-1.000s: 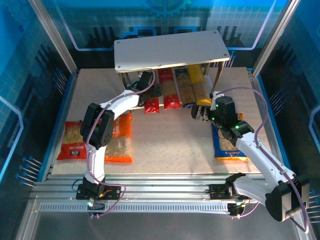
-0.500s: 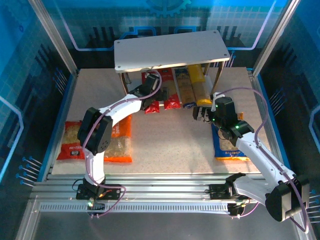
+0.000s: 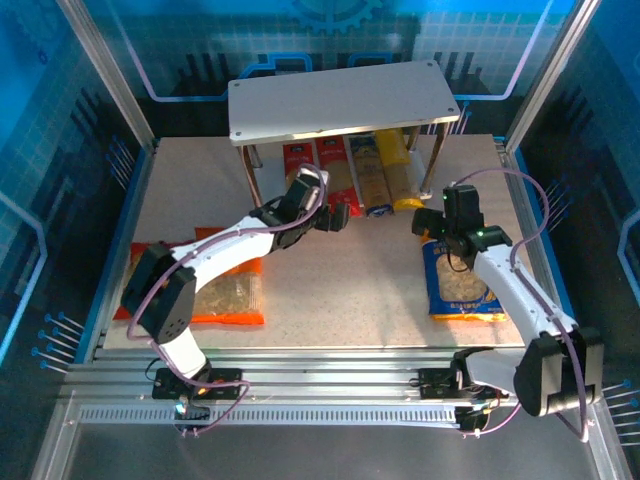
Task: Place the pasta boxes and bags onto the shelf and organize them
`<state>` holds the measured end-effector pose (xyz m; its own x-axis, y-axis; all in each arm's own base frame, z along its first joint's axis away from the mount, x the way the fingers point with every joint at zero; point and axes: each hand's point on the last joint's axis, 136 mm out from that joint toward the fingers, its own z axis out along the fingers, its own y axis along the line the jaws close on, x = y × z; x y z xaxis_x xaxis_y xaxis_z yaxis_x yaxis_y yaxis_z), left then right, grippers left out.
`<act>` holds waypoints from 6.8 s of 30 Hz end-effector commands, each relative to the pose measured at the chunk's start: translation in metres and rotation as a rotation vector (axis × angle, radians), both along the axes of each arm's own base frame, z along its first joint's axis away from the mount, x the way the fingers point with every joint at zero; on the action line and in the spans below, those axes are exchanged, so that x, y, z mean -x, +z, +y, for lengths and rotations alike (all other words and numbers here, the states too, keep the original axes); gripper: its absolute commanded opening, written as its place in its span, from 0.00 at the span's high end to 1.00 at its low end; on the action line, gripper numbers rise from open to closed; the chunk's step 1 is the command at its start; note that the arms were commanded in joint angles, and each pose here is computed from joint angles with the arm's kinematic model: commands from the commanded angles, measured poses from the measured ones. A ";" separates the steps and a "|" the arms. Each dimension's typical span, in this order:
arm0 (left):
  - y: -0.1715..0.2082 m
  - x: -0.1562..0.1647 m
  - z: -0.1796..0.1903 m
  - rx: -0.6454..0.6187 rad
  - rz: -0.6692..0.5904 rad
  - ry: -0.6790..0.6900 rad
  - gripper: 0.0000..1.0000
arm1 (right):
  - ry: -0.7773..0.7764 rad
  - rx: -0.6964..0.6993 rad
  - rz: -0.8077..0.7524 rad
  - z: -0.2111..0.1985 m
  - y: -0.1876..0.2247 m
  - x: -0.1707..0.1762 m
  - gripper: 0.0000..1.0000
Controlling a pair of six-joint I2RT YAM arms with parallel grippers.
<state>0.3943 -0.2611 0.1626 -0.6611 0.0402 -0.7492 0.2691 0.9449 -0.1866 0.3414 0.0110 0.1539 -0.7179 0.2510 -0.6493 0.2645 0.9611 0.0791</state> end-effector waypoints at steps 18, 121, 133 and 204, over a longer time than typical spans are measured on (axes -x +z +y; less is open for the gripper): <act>0.073 0.099 0.081 0.106 -0.073 0.028 0.01 | -0.348 -0.156 0.247 -0.112 -0.083 0.016 0.00; 0.040 0.094 0.122 0.239 0.024 0.113 0.01 | 0.150 -0.045 0.483 0.049 -0.099 0.106 1.00; 0.047 0.093 0.121 0.243 0.015 0.107 0.01 | 0.173 -0.020 0.252 0.038 -0.010 0.098 1.00; 0.073 0.064 0.122 0.175 0.001 0.124 0.00 | 0.266 -0.134 -0.776 0.078 0.366 -0.195 1.00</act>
<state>0.3290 -0.1457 0.2280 -0.6636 -0.1759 -0.7271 0.1627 0.9147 -0.3698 0.5394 0.0880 0.4568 -0.3225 0.1758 -0.9301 -0.0794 0.9741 0.2117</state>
